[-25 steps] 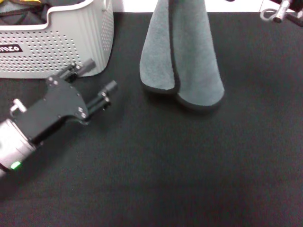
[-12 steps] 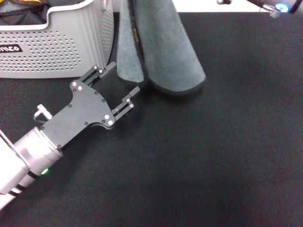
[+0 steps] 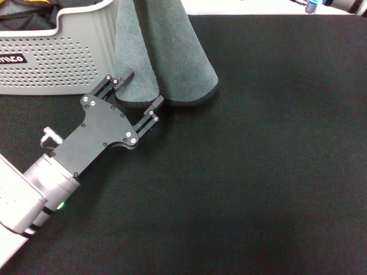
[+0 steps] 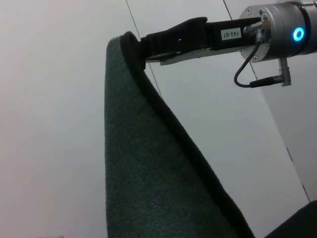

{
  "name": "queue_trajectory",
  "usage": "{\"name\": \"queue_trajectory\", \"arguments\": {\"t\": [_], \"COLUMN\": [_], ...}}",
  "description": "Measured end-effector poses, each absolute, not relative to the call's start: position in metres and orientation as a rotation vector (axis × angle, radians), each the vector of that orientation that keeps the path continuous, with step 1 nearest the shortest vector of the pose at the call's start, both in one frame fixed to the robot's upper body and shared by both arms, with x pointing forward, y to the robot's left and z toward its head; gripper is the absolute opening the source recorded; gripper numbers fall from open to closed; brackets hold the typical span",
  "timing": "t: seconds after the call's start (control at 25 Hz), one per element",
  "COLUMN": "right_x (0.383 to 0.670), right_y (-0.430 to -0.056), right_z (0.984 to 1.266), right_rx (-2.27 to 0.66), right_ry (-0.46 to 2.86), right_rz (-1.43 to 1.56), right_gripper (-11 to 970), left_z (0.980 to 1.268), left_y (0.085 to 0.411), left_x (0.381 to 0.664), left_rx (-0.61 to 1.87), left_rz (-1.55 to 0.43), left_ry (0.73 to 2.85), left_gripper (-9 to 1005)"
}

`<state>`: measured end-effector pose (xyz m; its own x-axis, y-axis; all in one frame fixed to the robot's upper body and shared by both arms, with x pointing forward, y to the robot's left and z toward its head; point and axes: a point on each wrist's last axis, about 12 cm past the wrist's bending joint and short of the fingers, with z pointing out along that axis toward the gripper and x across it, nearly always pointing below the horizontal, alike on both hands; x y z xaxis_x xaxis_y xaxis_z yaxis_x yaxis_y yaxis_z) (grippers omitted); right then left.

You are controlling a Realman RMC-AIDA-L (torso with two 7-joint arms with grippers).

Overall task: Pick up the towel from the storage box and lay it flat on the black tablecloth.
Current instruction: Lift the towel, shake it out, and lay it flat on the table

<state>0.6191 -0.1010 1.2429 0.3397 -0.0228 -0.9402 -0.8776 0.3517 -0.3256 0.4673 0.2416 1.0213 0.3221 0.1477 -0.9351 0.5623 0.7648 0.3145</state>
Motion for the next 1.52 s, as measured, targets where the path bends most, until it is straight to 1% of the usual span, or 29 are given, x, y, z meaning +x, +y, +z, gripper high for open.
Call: {"name": "queue_trajectory", "arguments": {"t": [0.52,0.76,0.96,1.12,1.24,1.52], "right_x": [0.629,0.626,0.62,0.62,0.621,0.624], "right_y": [-0.079,-0.072,-0.065,-0.064,-0.066,-0.066], "right_z": [1.249,1.248,1.243,1.239,1.237,1.23], "right_rx": [-1.088,-1.115,-1.146,-1.161,-1.173,-1.216], "right_ry": [1.078,1.075,1.074,1.087,1.093,1.115], "right_rz": [0.737,0.754,0.765,0.734,0.712,0.64], "right_gripper": [32,34,35,36,37,39], "left_z": [1.019,1.022,1.025,1.028,1.028,1.028], "left_y": [0.237,0.234,0.235,0.237,0.238,0.238], "left_x": [0.485,0.498,0.502,0.501,0.499,0.484], "left_rx": [0.668,0.631,0.59,0.542,0.511,0.441], "left_rz": [-0.221,-0.204,-0.196,-0.255,-0.34,-0.5], "left_ry": [1.29,1.316,1.314,1.309,1.324,1.327], "left_gripper": [657,655,653,652,651,649]}}
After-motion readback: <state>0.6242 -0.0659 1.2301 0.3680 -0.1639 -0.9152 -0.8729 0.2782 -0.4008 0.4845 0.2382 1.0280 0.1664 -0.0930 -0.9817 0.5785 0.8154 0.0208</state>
